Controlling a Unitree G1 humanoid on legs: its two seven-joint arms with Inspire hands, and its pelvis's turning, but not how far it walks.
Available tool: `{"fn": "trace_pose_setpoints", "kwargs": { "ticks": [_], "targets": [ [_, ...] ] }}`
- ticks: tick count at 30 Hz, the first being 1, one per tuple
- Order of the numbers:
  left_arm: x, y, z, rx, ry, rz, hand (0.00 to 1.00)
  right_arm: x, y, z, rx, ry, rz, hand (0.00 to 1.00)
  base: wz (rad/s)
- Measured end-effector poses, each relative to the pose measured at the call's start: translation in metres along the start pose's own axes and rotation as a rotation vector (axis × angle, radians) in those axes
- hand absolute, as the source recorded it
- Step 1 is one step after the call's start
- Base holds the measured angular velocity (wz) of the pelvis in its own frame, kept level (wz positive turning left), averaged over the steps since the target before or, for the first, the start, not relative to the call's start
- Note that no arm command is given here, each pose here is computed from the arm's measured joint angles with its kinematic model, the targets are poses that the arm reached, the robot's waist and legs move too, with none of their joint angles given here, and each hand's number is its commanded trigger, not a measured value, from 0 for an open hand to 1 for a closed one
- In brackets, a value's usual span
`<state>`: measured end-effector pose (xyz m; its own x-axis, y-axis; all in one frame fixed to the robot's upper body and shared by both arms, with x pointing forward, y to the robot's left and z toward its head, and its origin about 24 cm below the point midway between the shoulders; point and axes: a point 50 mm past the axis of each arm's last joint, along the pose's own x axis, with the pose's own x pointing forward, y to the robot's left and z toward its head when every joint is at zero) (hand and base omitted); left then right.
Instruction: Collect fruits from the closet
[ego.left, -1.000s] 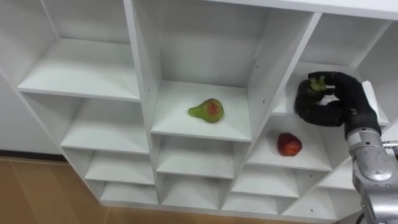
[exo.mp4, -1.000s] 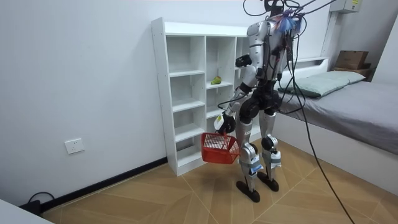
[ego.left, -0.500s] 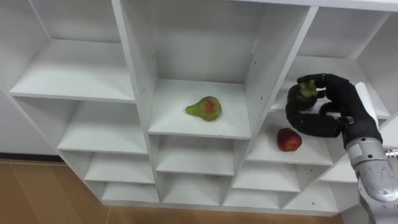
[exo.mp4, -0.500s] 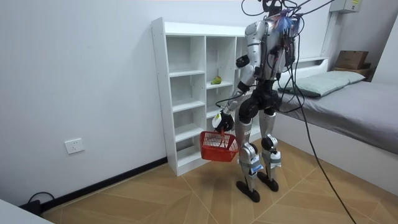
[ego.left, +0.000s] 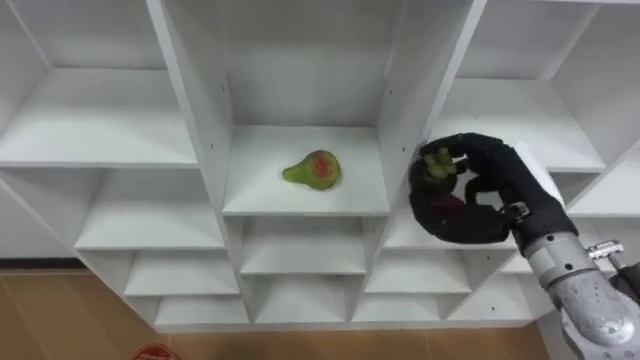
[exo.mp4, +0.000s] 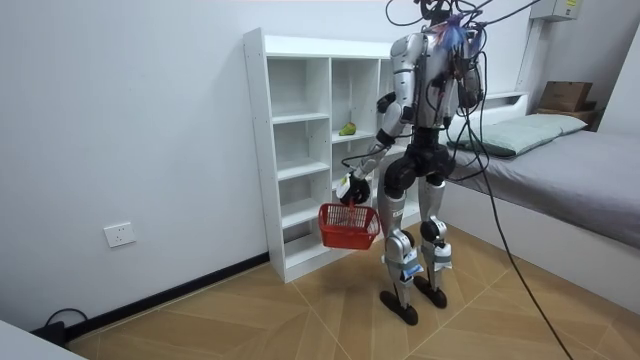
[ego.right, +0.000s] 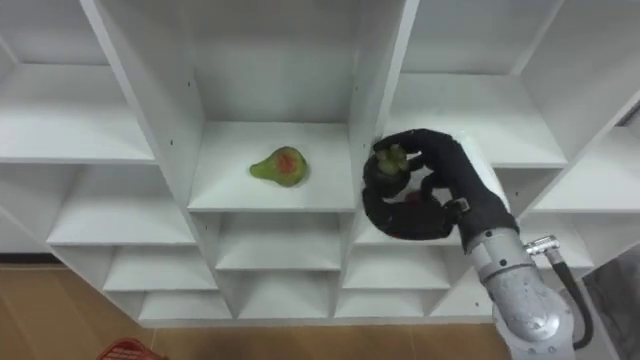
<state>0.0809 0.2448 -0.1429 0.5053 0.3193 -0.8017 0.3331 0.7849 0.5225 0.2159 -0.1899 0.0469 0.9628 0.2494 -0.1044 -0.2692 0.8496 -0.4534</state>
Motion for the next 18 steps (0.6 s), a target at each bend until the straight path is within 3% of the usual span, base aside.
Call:
{"fn": "trace_pose_setpoints", "kwargs": {
  "ticks": [6, 18],
  "targets": [
    [0.008, -0.004, 0.025, -0.074, -0.050, -0.023, 1.00, 0.003, 0.044, 0.005, 0.025, -0.010, 0.262, 1.00, -0.01],
    [0.008, -0.018, 0.041, -0.401, -0.044, -0.084, 1.00, 0.005, 0.081, -0.018, 0.123, 0.131, 0.415, 1.00, 0.05]
  ]
}}
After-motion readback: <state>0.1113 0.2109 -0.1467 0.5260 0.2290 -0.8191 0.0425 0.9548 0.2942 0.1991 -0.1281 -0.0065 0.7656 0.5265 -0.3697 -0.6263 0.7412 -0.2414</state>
